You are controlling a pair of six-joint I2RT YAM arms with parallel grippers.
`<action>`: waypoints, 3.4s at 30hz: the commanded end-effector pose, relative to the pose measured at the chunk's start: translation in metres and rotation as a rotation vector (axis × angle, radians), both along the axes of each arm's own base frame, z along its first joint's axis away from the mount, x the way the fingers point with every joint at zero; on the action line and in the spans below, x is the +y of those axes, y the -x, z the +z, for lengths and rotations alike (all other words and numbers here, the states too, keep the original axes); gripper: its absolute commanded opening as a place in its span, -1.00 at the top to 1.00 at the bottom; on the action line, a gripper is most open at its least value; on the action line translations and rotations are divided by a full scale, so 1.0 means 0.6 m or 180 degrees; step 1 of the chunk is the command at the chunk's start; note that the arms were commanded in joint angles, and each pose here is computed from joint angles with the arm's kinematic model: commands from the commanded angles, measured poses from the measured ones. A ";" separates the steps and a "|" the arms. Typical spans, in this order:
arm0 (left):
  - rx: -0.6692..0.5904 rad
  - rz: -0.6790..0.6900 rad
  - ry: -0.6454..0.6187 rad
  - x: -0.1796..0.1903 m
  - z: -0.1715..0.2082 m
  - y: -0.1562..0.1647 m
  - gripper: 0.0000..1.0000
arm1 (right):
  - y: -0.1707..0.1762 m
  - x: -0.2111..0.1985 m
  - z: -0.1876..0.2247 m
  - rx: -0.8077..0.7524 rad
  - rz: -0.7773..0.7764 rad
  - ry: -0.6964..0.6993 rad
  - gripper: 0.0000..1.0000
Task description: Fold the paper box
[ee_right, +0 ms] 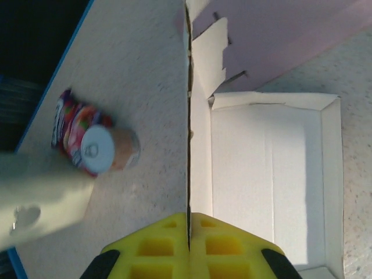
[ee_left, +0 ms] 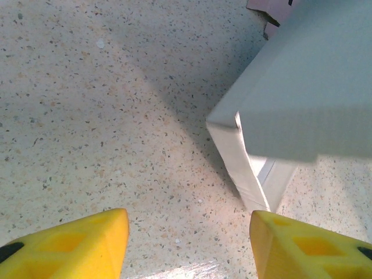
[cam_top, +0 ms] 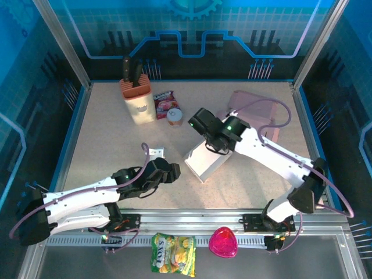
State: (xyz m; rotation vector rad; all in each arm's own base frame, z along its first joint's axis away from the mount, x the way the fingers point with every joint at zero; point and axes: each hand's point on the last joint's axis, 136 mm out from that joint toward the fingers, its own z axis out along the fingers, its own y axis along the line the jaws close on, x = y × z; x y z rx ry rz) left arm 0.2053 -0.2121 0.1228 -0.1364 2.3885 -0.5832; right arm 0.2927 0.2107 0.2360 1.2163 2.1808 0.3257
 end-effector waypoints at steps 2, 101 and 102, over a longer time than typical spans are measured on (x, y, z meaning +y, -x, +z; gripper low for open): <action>0.0008 -0.0099 -0.0081 0.004 -0.006 0.008 -0.15 | 0.037 -0.080 -0.015 0.0342 -0.1287 0.0189 1.00; -0.0228 -0.1246 -0.1702 0.050 0.022 -0.174 1.00 | -0.084 -0.032 -0.158 -0.0626 0.4379 0.0957 0.21; -0.0229 -0.1239 -0.1694 0.050 0.022 -0.174 1.00 | -0.084 -0.031 -0.159 -0.0619 0.4378 0.0970 0.26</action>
